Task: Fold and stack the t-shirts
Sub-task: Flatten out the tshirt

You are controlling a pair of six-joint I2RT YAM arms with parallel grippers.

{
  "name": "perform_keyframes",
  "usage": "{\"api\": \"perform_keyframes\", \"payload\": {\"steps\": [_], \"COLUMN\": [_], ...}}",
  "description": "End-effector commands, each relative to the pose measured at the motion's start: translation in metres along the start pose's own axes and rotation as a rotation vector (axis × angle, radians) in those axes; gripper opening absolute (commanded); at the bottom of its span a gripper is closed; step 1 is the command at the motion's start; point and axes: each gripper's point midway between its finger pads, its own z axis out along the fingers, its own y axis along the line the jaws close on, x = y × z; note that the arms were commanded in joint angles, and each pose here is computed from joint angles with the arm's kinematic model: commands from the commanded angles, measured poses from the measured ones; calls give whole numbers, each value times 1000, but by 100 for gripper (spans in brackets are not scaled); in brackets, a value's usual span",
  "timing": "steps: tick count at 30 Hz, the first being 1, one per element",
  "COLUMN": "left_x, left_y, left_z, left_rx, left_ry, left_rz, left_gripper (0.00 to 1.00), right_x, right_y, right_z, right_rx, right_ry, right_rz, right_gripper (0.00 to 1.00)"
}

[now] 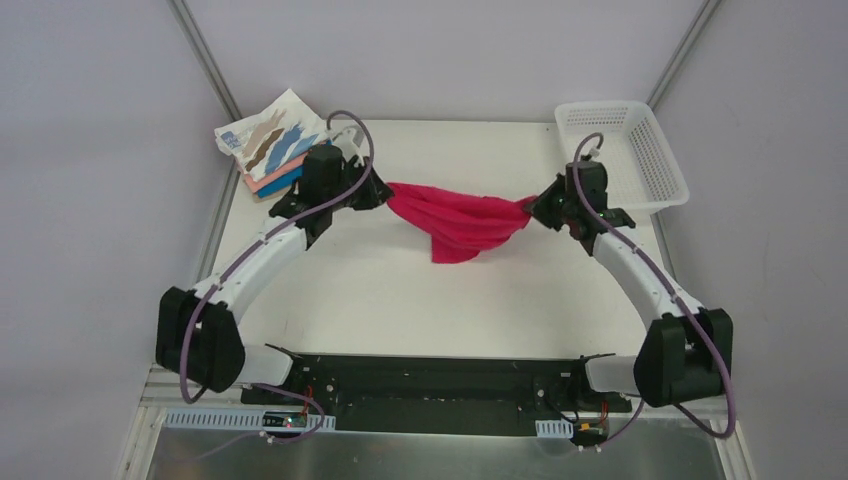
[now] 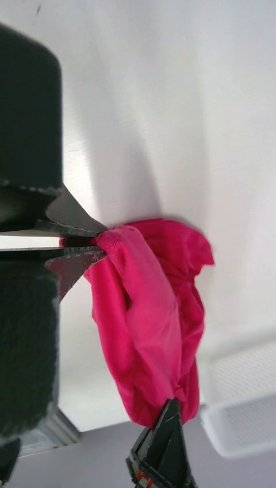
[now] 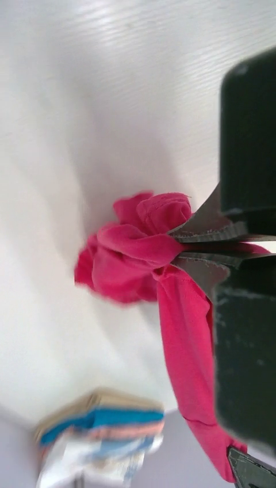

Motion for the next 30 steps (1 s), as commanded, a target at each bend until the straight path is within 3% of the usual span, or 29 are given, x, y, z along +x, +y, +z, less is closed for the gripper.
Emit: {"api": "perform_keyframes", "payload": {"steps": [1, 6, 11, 23, 30], "left_x": [-96, -141, -154, -152, -130], "left_y": [-31, -73, -111, -171, -185], "left_z": [-67, -139, -202, -317, -361], "left_rx": [-62, 1, 120, 329, 422], "left_ry": [-312, -513, -629, -815, -862], "left_rz": [127, 203, 267, 372, 400], "left_gripper": [0, 0, 0, 0, 0], "right_x": [-78, -105, -95, -59, -40], "right_y": [56, 96, 134, 169, 169], "right_z": [-75, -155, -229, -384, -432], "right_rx": [-110, -271, -466, -828, -921], "right_ry": [-293, -450, -447, -520, -533], "right_rz": [-93, -125, -204, -371, -421], "right_gripper": [0, 0, 0, 0, 0]}}
